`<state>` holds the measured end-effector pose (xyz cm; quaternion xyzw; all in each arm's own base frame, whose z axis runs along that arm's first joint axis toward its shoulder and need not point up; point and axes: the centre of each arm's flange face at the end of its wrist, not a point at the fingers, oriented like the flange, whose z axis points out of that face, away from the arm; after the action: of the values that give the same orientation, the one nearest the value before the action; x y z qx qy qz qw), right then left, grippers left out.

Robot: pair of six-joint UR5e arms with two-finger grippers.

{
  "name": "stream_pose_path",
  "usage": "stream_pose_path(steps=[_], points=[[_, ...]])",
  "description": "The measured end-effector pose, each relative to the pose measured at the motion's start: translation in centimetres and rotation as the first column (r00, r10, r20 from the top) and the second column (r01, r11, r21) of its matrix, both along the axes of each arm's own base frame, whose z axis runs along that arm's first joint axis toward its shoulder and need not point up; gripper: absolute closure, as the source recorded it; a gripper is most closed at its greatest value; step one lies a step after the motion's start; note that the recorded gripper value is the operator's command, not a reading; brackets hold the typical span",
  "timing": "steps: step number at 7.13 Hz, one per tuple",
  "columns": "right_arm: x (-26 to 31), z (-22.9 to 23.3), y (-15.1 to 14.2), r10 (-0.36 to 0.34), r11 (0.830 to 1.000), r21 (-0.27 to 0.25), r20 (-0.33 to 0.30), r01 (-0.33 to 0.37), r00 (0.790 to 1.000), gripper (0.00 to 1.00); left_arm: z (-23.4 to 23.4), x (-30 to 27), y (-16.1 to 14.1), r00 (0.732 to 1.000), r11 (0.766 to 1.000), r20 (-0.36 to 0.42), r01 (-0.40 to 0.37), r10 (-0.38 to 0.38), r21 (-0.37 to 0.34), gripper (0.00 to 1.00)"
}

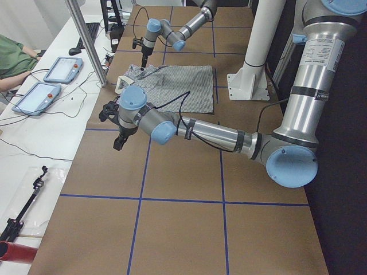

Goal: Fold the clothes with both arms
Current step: 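Grasp the sleeve with the right gripper and fold it inward over the chest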

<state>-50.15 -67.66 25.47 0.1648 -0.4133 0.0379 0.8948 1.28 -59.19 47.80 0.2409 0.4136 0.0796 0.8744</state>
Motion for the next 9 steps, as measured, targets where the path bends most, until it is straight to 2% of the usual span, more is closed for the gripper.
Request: stream_pose_path(steps=[2,3,7,8,9], points=[[1.4,3.3,0.1,-0.027,0.998,-0.052,0.005,0.027,1.0,0.0,-1.1,0.0,0.0,1.0,1.0,-0.011,0.012,-0.012,0.003,0.0],[1.4,4.7,0.4,-0.036,0.997,-0.068,-0.001,0.036,0.999,0.03,-1.6,0.0,0.0,1.0,1.0,-0.016,0.018,-0.018,0.004,0.0],[0.0,6.4,1.8,-0.068,0.994,-0.089,-0.011,0.067,0.998,0.96,-1.9,0.0,0.1,1.0,1.0,-0.02,0.022,-0.022,0.006,0.0],[-0.1,6.4,1.9,-0.078,0.993,-0.091,-0.007,0.077,0.997,1.0,-2.0,0.0,0.0,1.0,1.0,-0.02,0.022,-0.022,0.006,0.0],[-0.2,6.2,1.9,-0.084,0.992,-0.09,-0.003,0.084,0.996,1.0,-2.0,0.0,0.0,1.0,1.0,-0.02,0.022,-0.022,0.006,0.0]])
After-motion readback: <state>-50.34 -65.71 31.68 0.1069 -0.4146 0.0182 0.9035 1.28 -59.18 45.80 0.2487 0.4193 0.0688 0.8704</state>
